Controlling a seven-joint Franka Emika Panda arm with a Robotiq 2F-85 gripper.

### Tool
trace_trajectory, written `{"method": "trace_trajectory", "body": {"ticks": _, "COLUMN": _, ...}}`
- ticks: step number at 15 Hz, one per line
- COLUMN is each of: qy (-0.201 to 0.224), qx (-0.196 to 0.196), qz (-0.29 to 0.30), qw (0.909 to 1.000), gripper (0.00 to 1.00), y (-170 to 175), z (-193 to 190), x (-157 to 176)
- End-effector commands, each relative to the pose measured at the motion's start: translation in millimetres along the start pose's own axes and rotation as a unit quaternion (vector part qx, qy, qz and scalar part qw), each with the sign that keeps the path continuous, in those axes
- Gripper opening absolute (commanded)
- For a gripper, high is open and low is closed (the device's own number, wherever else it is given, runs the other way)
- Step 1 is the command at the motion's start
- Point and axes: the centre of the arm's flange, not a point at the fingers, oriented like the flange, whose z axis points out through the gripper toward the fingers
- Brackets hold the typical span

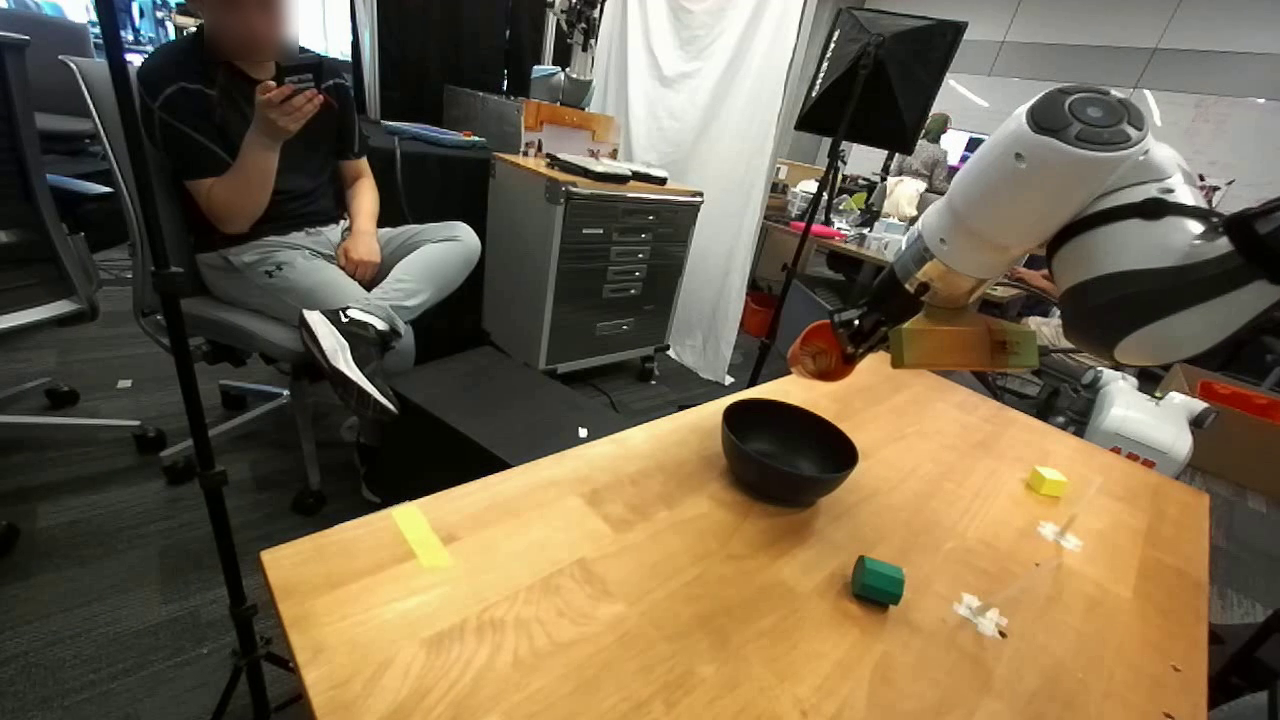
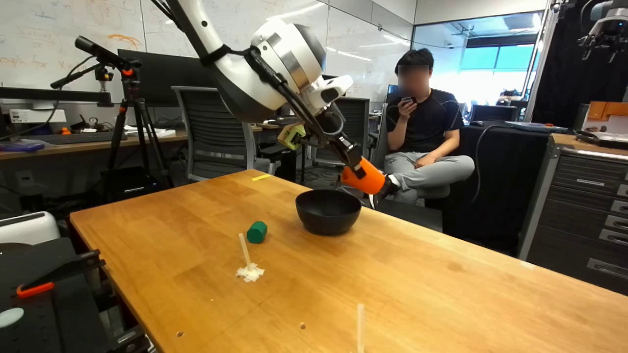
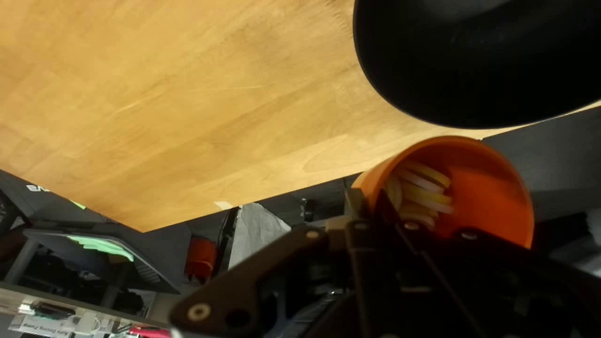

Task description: Pour the contents in the cup into the bowl

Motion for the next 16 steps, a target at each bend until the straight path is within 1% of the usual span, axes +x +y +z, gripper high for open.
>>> {"method": "trace_trajectory", "body": {"ticks": 1, "qy": 0.044, "qx": 0.002, "qz": 0.002, "qw": 0.9990, "gripper": 0.03, "y": 4.3, "z": 2.2, "x": -22.5}}
{"method": "trace_trajectory", "body": {"ticks": 4, "qy": 0.063, "qx": -0.005, "qz": -0.014, "qw": 0.9979, "gripper": 0.03, "y": 7.7, "z": 13.6, "x": -36.4}}
{"method": "trace_trajectory", "body": {"ticks": 8, "qy": 0.091, "qx": -0.002, "qz": -0.046, "qw": 0.9948, "gripper": 0.03, "y": 9.6, "z": 30.5, "x": -60.4}}
{"method": "trace_trajectory", "body": {"ticks": 13, "qy": 0.135, "qx": 0.021, "qz": -0.067, "qw": 0.9884, "gripper": 0.02, "y": 6.9, "z": 41.8, "x": -81.0}}
{"method": "trace_trajectory", "body": {"ticks": 16, "qy": 0.168, "qx": 0.040, "qz": -0.071, "qw": 0.9824, "gripper": 0.02, "y": 1.2, "z": 43.4, "x": -89.7}}
